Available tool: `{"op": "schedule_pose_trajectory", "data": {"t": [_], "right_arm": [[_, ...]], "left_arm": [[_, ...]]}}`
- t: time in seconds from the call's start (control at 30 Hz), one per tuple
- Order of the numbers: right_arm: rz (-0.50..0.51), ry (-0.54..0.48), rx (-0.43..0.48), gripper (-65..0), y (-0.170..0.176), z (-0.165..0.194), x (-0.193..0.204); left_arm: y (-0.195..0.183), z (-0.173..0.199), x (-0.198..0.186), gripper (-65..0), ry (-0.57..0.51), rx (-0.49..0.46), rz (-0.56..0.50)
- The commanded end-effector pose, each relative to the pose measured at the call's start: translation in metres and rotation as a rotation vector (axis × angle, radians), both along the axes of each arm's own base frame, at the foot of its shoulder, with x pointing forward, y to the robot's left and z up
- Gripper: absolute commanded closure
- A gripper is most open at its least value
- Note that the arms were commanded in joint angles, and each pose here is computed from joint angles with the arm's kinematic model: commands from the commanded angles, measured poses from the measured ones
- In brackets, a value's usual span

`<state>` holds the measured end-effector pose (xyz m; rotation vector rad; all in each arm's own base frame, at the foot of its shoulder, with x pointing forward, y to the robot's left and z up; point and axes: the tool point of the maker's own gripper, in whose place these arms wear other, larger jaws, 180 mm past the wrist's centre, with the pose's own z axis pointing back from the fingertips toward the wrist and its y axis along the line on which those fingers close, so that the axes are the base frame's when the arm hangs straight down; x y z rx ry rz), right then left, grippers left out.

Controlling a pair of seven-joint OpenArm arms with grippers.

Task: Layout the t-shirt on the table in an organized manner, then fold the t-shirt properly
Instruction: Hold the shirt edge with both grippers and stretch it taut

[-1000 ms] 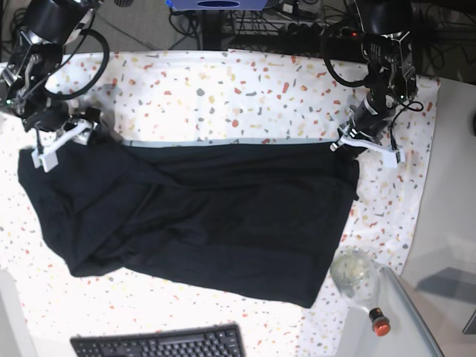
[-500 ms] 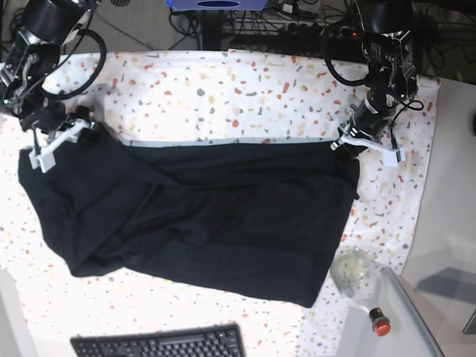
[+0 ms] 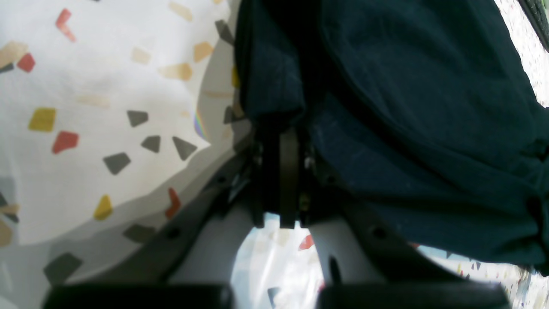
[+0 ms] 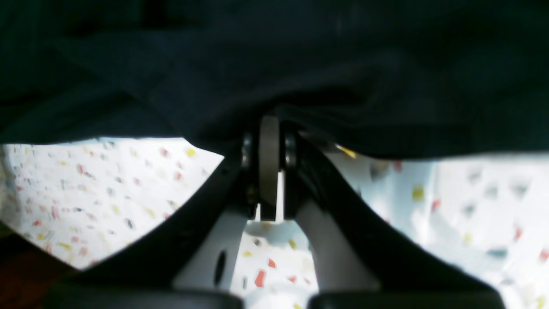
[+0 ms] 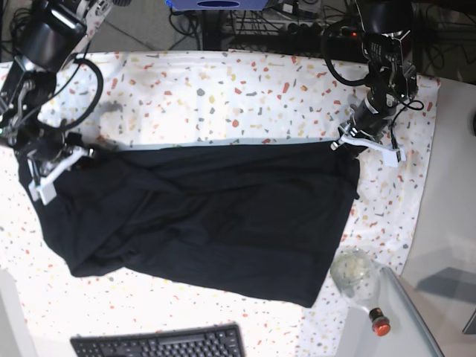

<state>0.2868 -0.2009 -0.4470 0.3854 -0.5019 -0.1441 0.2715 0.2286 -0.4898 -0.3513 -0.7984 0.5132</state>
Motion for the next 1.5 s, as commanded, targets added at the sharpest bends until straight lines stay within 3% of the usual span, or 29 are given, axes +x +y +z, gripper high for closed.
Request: {"op": "schedule_pose_trajectory", "data": {"t": [0.0, 0.17, 0.37, 0.57, 0.63, 0.7, 0.77, 0.83, 0.93, 1.03, 1.1, 1.23, 1.47], "right_arm": [[0.001, -0.083, -0.012, 0.0, -0.005, 0.022, 0.024], [0.138, -0.151, -0.069, 0.0, 0.012, 0.053, 0.075], [0.012, -0.098, -0.027, 0.0, 0.011, 0.060, 0.103], [0.078, -0.075, -0.003, 0.0, 0.034, 0.054, 0.129], [0.089, -0.059, -0.033, -0.3, 0.024, 0.054, 0.131], [0.077, -0.067, -0.036, -18.3, 0.016, 0.056, 0.130], [-0.004, -0.109, -0.029, -35.3, -0.009, 0.065, 0.125], [-0.135, -0.172, -0.006, -41.6, -0.042, 0.074, 0.107], [-0.298, -0.238, 0.059, -41.6, -0.065, 0.077, 0.068], [-0.556, -0.194, 0.133, -41.7, -0.092, 0.057, 0.016], [-0.664, -0.154, 0.163, -42.3, -0.101, 0.041, -0.008], [-0.756, -0.127, 0.192, -42.6, -0.104, 0.015, -0.028], [-0.845, -0.119, 0.253, -42.6, -0.096, -0.022, -0.021]], "left_arm": [[0.007, 0.004, 0.002, 0.0, -0.004, 0.021, 0.005], [0.008, 0.002, 0.001, 0.0, 0.008, 0.052, -0.015], [0.004, -0.004, -0.002, 0.0, 0.041, 0.129, -0.071], [0.002, -0.005, -0.002, 0.0, 0.043, 0.128, -0.072], [0.002, -0.005, -0.003, 0.0, 0.045, 0.129, -0.074], [0.002, -0.005, -0.003, 0.0, 0.046, 0.130, -0.075], [0.004, -0.006, -0.004, 0.0, 0.049, 0.133, -0.075], [0.005, -0.006, -0.005, 0.0, 0.050, 0.134, -0.074], [0.006, -0.005, -0.005, 0.0, 0.050, 0.135, -0.069], [0.005, -0.006, -0.005, 0.0, 0.050, 0.135, -0.072], [0.005, -0.006, -0.005, 0.0, 0.050, 0.134, -0.074], [0.005, -0.006, -0.005, 0.0, 0.050, 0.134, -0.074], [0.011, -0.005, -0.006, 0.0, 0.053, 0.149, -0.076]]}}
